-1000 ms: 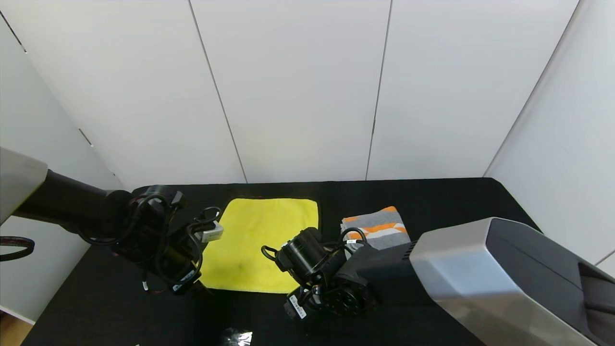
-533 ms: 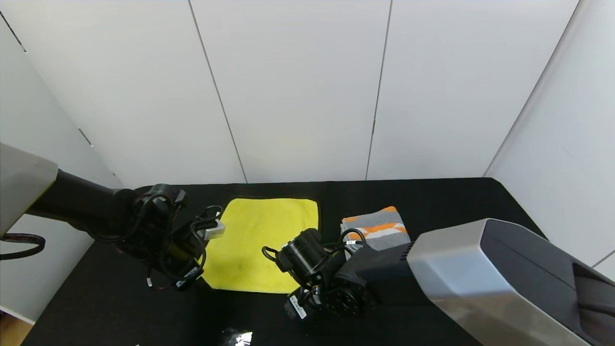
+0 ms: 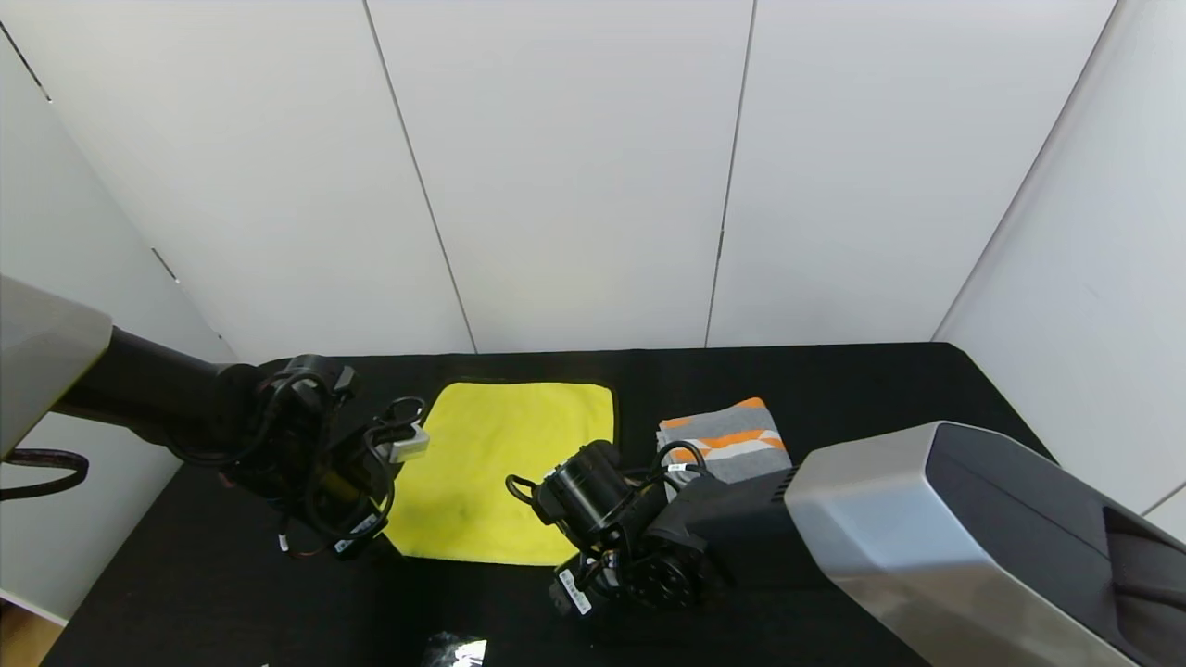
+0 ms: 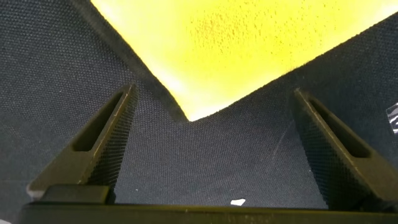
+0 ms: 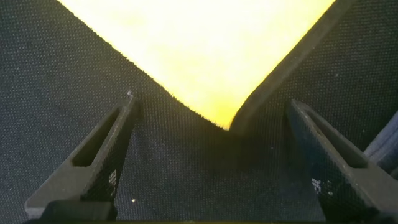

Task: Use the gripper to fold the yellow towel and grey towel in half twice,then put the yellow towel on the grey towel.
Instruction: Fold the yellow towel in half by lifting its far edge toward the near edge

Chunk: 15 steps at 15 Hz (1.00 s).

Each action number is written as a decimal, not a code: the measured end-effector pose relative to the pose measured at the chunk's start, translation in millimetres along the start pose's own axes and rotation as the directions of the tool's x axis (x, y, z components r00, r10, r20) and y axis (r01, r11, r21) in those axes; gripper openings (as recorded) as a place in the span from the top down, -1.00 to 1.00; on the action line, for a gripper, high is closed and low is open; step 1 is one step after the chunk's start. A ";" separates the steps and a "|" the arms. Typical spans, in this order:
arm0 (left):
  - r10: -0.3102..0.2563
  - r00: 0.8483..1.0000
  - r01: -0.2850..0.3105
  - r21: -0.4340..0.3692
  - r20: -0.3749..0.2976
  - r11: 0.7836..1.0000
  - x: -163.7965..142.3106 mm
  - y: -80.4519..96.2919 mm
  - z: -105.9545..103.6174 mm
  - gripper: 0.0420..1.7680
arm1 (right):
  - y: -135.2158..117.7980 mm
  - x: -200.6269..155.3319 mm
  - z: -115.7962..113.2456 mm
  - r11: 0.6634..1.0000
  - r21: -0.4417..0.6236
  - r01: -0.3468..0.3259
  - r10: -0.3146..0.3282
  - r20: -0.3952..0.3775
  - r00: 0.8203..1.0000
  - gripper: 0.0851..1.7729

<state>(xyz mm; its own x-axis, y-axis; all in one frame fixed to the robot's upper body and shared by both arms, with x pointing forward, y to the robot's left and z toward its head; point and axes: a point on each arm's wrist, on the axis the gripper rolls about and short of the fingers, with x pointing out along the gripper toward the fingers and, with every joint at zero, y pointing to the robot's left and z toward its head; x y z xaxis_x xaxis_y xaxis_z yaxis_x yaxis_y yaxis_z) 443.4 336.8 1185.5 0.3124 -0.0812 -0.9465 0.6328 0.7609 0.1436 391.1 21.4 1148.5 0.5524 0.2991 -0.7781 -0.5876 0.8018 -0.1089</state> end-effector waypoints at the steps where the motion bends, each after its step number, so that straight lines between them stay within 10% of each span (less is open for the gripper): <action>1: 0.000 1.000 0.000 0.000 -0.001 1.000 0.1 0.1 -0.2 -0.94 | -0.1 -0.1 0.3 1.000 0.005 0.000 0.000 0.001 1.000 -0.93; 13: 0.001 0.999 -0.002 -0.006 -0.050 1.000 12.2 -0.4 -3.3 -0.94 | 0.8 -0.2 0.1 1.000 0.009 -0.002 0.002 0.000 1.000 -0.93; 15: 0.001 0.999 -0.001 -0.010 -0.051 1.000 13.3 -0.2 -3.1 -0.59 | 0.8 -0.3 0.1 1.000 0.009 -0.001 0.001 0.000 1.000 -0.93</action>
<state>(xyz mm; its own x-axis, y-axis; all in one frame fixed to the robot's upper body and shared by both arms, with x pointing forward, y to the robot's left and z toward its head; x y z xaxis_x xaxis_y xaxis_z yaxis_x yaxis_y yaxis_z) 445.2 337.6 1172.0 0.2761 -0.0478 -0.9600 0.6256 0.7672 0.1417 390.5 22.0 1148.8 0.5515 0.3003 -0.7783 -0.5831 0.8060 -0.1022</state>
